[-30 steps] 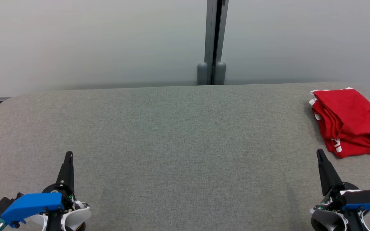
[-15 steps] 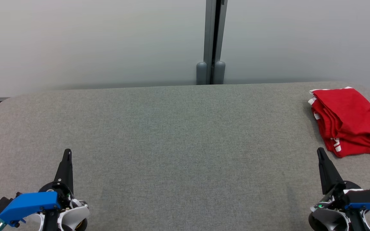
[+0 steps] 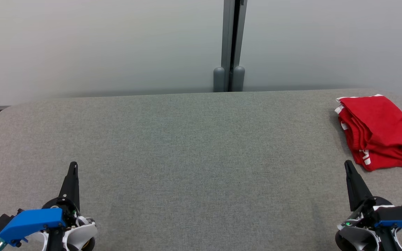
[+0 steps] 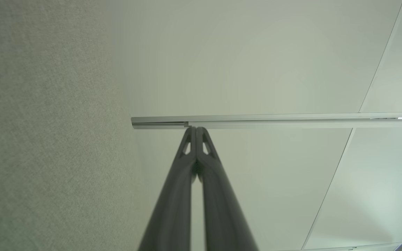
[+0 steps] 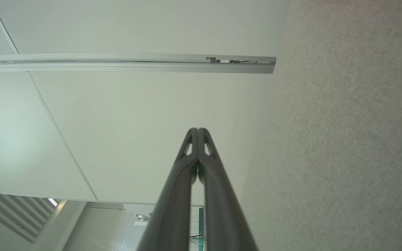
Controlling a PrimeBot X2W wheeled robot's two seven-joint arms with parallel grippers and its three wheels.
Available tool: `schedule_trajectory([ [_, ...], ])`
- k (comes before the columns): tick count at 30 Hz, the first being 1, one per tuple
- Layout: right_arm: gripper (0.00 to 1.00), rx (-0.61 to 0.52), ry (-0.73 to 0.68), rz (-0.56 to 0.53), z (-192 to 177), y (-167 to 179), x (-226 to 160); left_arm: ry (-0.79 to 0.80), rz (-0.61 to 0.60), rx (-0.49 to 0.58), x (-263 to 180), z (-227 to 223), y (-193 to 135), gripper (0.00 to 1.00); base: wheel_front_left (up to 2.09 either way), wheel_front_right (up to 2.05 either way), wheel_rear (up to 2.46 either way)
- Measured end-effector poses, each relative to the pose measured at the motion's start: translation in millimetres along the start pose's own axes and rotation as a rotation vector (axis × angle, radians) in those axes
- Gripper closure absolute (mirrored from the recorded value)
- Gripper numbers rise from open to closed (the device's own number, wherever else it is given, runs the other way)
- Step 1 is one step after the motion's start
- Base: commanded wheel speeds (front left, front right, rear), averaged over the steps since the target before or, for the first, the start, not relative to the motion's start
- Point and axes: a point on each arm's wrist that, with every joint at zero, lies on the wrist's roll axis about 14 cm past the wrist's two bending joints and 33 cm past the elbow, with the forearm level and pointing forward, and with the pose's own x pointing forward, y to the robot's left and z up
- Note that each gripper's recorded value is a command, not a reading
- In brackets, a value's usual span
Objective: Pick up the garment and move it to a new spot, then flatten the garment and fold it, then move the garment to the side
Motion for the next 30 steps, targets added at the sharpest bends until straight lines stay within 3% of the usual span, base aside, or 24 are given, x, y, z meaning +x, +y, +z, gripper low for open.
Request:
schedule_trajectory([
  [30, 1.0, 0.0, 0.0, 0.001, 0.0, 0.2, 0.2, 0.0, 0.0, 0.0, 0.0, 0.0, -0.1, 1.0, 0.0, 0.0, 0.0],
])
